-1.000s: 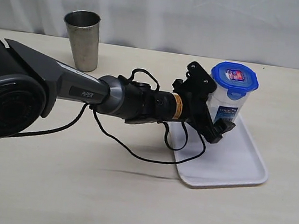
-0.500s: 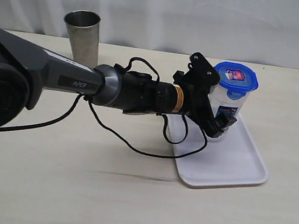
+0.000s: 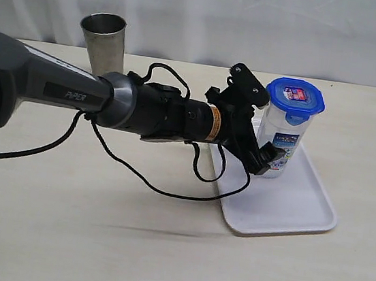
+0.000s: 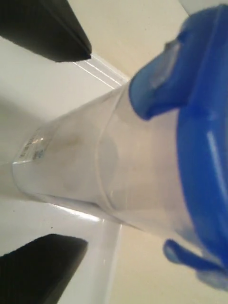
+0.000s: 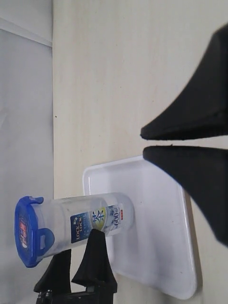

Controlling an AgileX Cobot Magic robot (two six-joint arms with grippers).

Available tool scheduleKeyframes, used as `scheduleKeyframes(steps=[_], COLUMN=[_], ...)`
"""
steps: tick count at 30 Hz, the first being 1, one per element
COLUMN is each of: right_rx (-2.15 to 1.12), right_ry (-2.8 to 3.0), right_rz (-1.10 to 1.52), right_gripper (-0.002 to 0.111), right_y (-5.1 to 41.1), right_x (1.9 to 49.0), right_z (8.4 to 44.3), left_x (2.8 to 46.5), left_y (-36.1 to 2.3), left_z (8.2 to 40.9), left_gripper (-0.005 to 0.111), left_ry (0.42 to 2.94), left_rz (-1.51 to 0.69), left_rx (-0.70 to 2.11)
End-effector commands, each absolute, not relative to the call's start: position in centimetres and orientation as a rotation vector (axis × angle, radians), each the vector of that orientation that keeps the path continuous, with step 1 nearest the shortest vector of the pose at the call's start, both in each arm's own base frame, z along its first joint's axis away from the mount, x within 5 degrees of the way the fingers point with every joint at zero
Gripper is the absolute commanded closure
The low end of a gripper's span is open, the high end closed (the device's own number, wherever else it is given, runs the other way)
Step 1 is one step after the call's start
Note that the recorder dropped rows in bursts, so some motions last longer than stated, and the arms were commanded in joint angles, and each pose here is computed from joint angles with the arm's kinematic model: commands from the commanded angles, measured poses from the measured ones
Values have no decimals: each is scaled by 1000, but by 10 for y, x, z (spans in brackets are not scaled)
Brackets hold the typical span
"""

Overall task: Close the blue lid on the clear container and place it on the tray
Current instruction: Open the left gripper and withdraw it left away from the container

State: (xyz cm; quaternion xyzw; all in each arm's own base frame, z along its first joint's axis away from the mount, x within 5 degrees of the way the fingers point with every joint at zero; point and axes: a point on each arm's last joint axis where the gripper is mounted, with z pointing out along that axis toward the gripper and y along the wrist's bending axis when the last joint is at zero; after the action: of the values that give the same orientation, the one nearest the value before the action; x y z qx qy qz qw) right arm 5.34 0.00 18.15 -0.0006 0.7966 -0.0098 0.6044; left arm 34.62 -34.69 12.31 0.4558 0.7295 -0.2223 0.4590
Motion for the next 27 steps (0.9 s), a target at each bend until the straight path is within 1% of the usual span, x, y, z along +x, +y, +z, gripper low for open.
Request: scheduleKeyframes(steps=[1,3,4,6,11,16,21,27], right_rx=[7,7,7,7,7,7,7,7], right_ry=[1829,1829,1829,1829,1829,1829,1829,1829], right_rz=[-22,-22,-22,-22,-22,-22,-22,-22], right_gripper=[104,104,104,104,104,104,104,104], right_y=[0,0,0,0,0,0,0,0], right_x=[53,53,53,53,53,53,53,53], right_z=[182,182,182,182,182,182,182,182], left_x=[341,339,338,336,333,329,316,293], left_y=[-341,-337,-335,-330,-316,-303,-290,-271], left_z=[142,148,151,156,172,190,209,239], left_gripper=[15,16,18,27,59,82,106,107], left_ry=[1783,1795,1803,1828,1886,1945,1944,1887], left_rz=[-539,-524,-509,-483,-384,-311,-312,-346], left_rx=[1111,1102,1099,1084,1057,995,964,949])
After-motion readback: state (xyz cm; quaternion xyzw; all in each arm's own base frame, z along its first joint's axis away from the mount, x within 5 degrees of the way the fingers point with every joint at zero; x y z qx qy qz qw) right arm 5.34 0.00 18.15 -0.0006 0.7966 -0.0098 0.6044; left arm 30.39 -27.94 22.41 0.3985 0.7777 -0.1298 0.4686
